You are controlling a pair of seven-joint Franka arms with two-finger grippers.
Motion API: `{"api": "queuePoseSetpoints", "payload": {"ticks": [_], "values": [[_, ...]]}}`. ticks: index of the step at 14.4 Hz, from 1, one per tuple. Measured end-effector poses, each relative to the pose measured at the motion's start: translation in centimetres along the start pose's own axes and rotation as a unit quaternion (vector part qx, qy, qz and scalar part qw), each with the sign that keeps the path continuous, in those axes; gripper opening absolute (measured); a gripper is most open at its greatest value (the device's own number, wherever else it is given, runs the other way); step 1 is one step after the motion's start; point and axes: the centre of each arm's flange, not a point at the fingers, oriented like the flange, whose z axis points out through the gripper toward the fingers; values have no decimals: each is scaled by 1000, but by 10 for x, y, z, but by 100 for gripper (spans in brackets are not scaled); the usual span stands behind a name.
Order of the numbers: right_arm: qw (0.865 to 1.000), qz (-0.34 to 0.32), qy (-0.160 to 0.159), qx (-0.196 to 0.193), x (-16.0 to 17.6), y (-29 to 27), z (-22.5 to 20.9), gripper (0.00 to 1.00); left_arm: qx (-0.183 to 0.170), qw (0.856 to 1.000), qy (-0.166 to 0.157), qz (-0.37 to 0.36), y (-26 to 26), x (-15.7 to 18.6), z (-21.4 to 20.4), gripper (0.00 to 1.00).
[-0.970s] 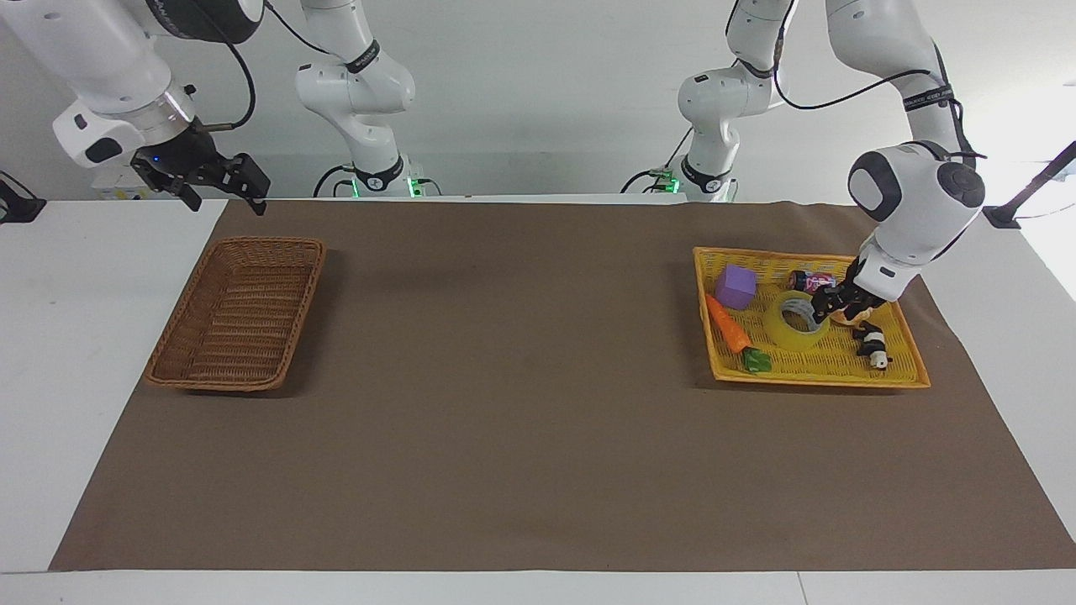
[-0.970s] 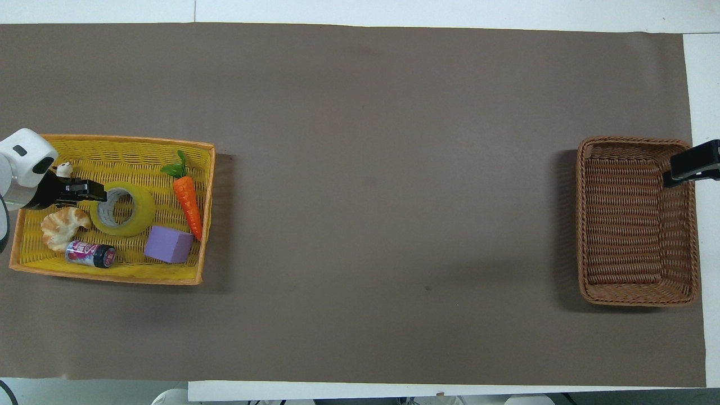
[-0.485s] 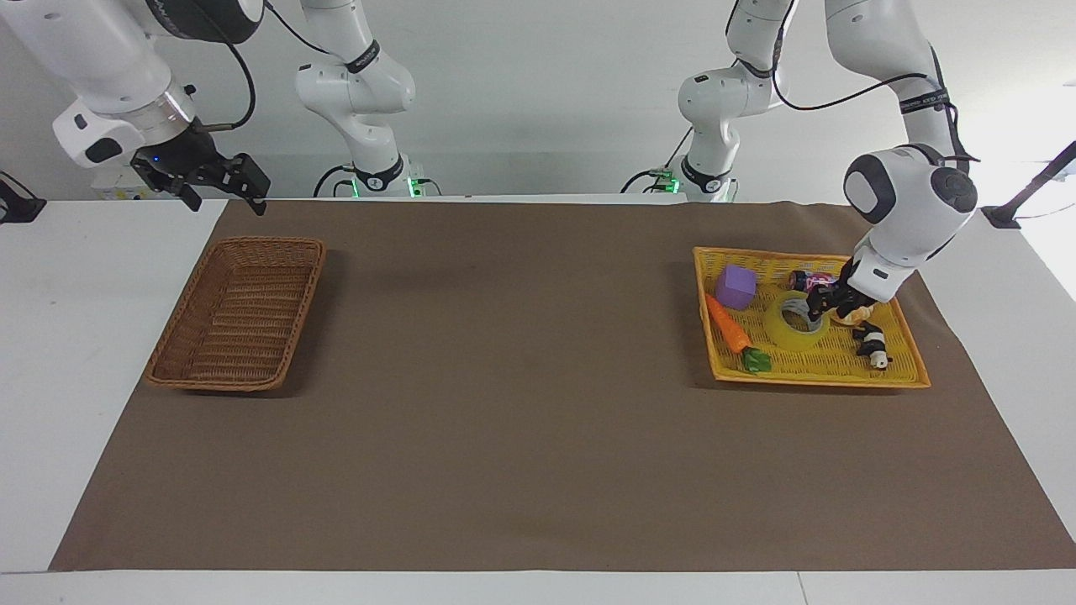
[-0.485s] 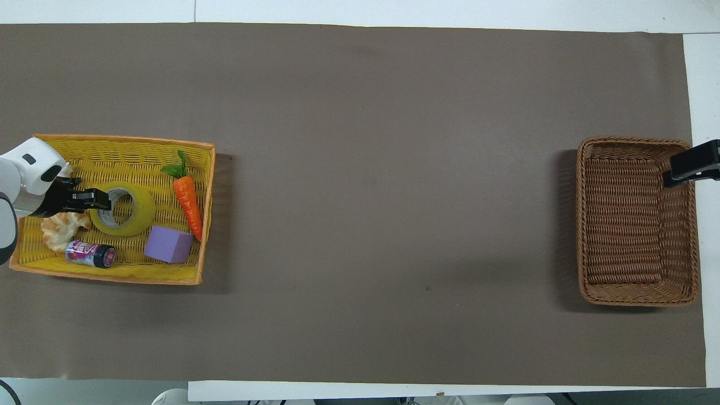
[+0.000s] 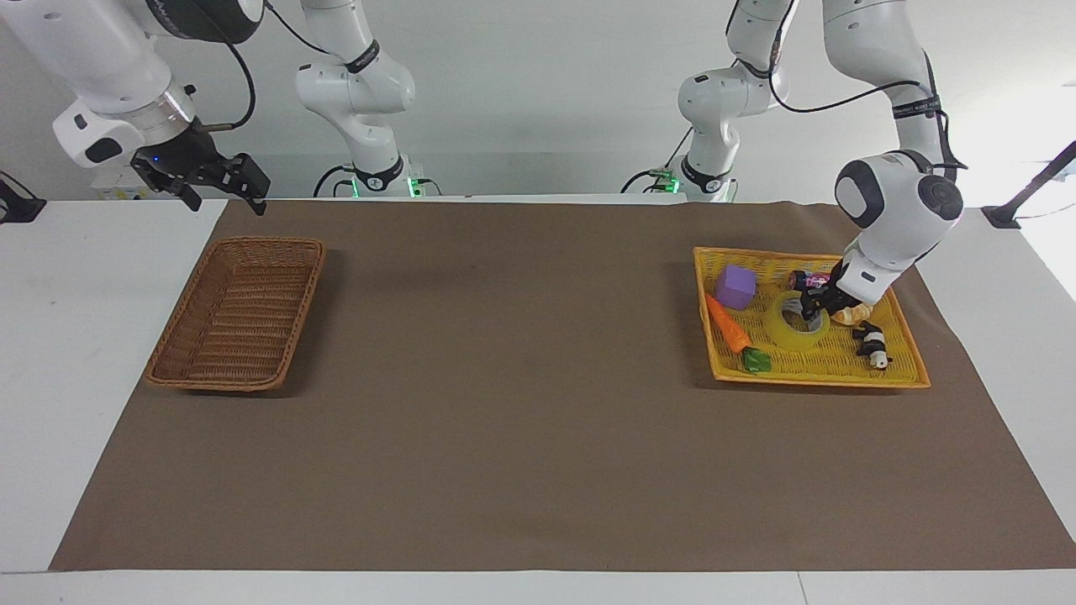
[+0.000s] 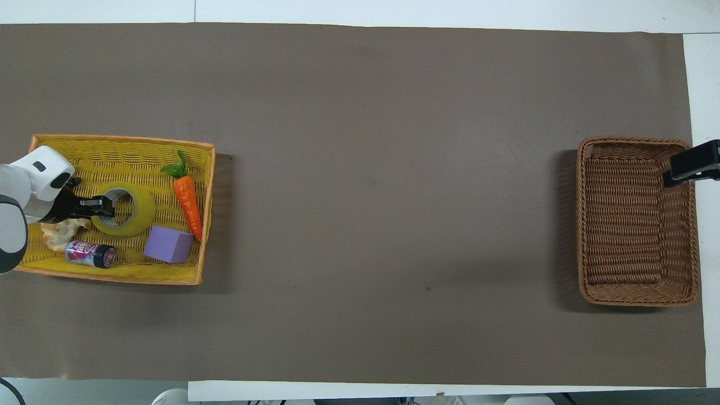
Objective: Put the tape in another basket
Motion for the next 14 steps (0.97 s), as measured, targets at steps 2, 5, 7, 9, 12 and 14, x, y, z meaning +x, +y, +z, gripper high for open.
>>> {"api": "queuePoseSetpoints", "payload": {"ticks": [2, 5, 7, 9, 12, 14], "values": [[1000, 0, 0, 0, 0, 0, 0, 100, 0, 1000, -1, 0, 0, 0, 7, 46], [1000, 0, 0, 0, 0, 0, 0, 100, -1, 1000, -4, 0, 0, 0, 11, 42], [1000, 0, 0, 0, 0, 0, 0, 100, 0, 1000, -5, 1, 0, 0, 11, 22], [1000, 0, 0, 0, 0, 0, 0, 100, 0, 1000, -4, 2, 0, 0, 11, 22], [1000, 0, 0, 0, 0, 0, 0, 100, -1, 1000, -8, 6, 5, 6, 2, 22], [1000, 0, 0, 0, 0, 0, 0, 100, -4, 1000, -26, 14, 13, 19, -31, 22]]}}
